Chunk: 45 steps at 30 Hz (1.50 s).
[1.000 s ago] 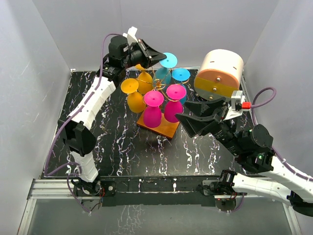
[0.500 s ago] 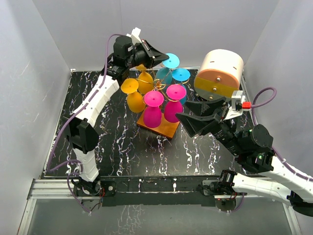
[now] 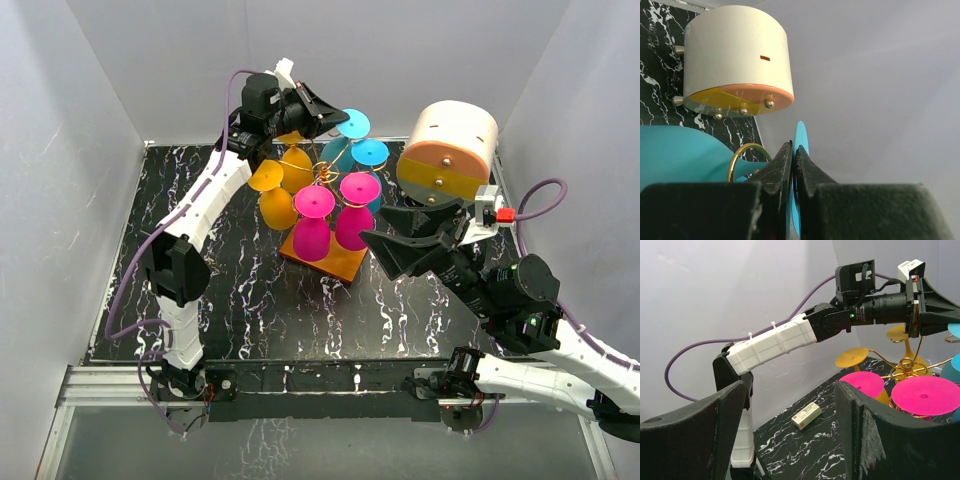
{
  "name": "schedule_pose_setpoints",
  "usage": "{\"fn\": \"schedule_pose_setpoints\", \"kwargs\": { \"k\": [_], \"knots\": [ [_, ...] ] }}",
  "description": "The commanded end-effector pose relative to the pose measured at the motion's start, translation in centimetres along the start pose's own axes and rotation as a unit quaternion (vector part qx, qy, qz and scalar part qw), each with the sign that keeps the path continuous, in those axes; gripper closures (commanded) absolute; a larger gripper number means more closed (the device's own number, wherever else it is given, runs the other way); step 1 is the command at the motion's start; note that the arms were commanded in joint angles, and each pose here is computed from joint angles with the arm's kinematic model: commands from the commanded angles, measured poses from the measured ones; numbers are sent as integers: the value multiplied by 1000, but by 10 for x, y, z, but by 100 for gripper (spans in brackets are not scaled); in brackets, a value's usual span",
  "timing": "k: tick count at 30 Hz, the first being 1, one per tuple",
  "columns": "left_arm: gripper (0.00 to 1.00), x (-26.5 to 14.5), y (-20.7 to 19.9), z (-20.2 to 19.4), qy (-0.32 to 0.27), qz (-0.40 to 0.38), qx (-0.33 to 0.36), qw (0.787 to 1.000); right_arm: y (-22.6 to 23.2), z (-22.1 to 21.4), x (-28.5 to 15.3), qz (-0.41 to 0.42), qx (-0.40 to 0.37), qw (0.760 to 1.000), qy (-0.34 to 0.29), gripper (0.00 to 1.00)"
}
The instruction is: Place the wine glass upside down on the wine glass rack
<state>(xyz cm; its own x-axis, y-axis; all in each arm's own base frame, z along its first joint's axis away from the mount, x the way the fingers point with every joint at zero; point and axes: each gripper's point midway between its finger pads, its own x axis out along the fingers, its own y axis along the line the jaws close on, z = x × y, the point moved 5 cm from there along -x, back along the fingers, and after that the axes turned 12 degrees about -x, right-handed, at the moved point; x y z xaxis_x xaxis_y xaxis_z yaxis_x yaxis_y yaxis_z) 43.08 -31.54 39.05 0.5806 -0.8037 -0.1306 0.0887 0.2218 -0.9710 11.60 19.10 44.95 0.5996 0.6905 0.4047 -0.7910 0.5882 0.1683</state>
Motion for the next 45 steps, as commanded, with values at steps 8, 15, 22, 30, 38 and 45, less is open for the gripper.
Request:
{"fn": "schedule_pose_setpoints", "kwargs": {
  "k": [8, 15, 22, 30, 38, 45],
  "knots": [
    [100, -20, -44, 10, -50, -38, 51, 997, -1, 12, -3, -4, 6, 1000, -23, 30],
    [100, -20, -42, 11, -56, -29, 55, 996, -1, 11, -3, -5, 5, 1000, -22, 30],
    [100, -32, -46, 13, -77, -18, 72, 994, -2, 12, -4, -8, 6, 1000, -23, 30],
    [100, -43, -51, 9, -79, -15, 78, 994, -1, 8, -2, -6, 6, 1000, -19, 30],
    [98, -47, -44, 7, -79, 6, 74, 994, -1, 8, -2, -4, 9, 1000, -21, 30],
    [93, -53, -40, 7, -90, 25, 76, 993, -1, 7, -3, -4, 11, 1000, -21, 30]
  ]
}}
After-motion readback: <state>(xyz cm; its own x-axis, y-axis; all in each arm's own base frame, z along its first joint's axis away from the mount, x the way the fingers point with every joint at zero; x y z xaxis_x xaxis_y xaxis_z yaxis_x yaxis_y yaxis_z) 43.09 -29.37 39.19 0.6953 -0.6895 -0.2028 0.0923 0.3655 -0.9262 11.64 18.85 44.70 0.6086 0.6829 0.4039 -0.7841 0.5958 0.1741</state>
